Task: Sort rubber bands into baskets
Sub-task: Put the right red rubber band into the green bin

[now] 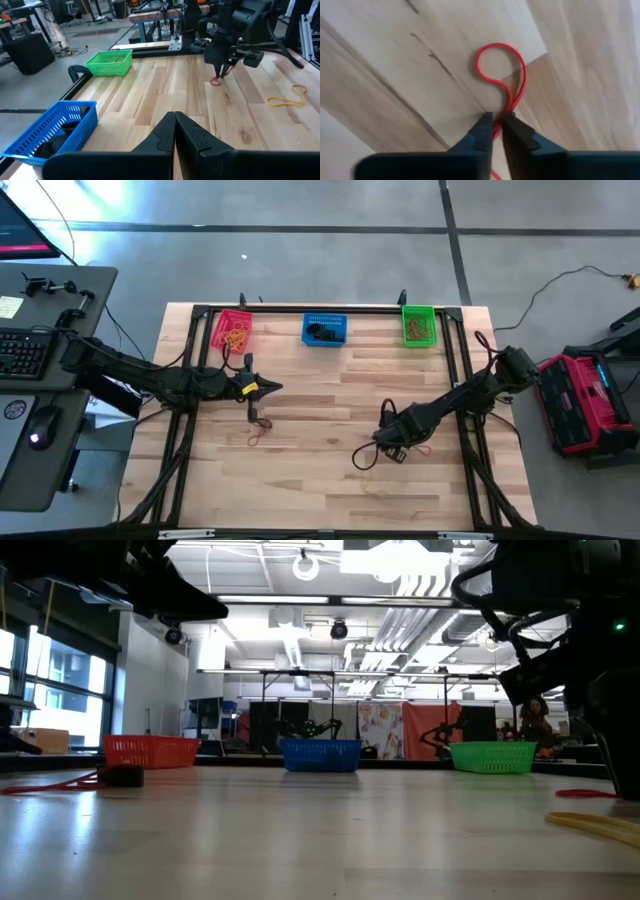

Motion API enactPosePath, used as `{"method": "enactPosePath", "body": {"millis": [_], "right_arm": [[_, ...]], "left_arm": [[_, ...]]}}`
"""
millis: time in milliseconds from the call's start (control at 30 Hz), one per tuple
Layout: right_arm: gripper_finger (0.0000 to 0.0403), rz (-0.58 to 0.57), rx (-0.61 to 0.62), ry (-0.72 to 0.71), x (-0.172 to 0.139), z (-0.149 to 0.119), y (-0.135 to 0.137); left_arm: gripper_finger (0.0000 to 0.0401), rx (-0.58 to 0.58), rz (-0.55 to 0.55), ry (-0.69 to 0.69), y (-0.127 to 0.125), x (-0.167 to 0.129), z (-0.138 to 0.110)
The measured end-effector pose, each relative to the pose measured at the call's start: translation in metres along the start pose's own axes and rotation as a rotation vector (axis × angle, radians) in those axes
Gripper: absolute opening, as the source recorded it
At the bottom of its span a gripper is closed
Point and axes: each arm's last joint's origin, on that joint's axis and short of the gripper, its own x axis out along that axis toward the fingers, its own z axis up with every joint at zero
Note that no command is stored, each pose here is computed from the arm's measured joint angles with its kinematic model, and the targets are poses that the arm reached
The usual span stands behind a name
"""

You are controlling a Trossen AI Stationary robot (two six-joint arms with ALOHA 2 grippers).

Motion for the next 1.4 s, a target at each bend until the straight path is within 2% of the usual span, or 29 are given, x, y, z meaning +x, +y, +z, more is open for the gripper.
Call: {"method": "enactPosePath", "body": {"millis": [100,200,533,667,800,867,1000,1100,1400], "right_arm": [[0.0007,0.008,-0.023,-0.009,-0.001,0.001,0.002],[0.0011,-0.002,-0.03,-0.027,-0.004,0.003,0.004],[0.0,-0.022,-0.154,-0.252,-0.042,0.019,0.026],[0.0,-0.052,-0.185,-0.346,-0.057,0.03,0.027],[0.0,-0.072,-0.199,-0.411,-0.07,0.04,0.016],[0.0,-0.047,-0.183,-0.402,-0.074,0.041,0.008],[0.0,0.069,-0.127,-0.268,-0.066,0.037,-0.002],[0.0006,0.111,-0.067,-0.199,-0.056,0.031,-0.002],[0.0082,0.082,0.038,-0.151,-0.035,0.013,0.001]], "left_arm": [[0.0,-0.006,-0.001,0.0,0.0,0.0,0.0],[0.0,-0.005,-0.001,0.001,0.0,0.0,0.0],[0.0,-0.006,-0.001,0.001,0.0,0.0,0.0],[0.0,-0.005,-0.001,0.001,0.0,0.0,0.0],[0.0,-0.004,-0.001,0.003,0.0,0.0,0.0],[0.0,-0.003,-0.001,0.006,0.0,0.0,-0.001],[0.0,-0.003,-0.007,0.007,0.0,0.0,-0.001],[0.0,-0.003,-0.007,0.008,0.0,0.0,-0.001],[0.0,-0.018,-0.007,0.01,0.0,0.0,-0.001]]}}
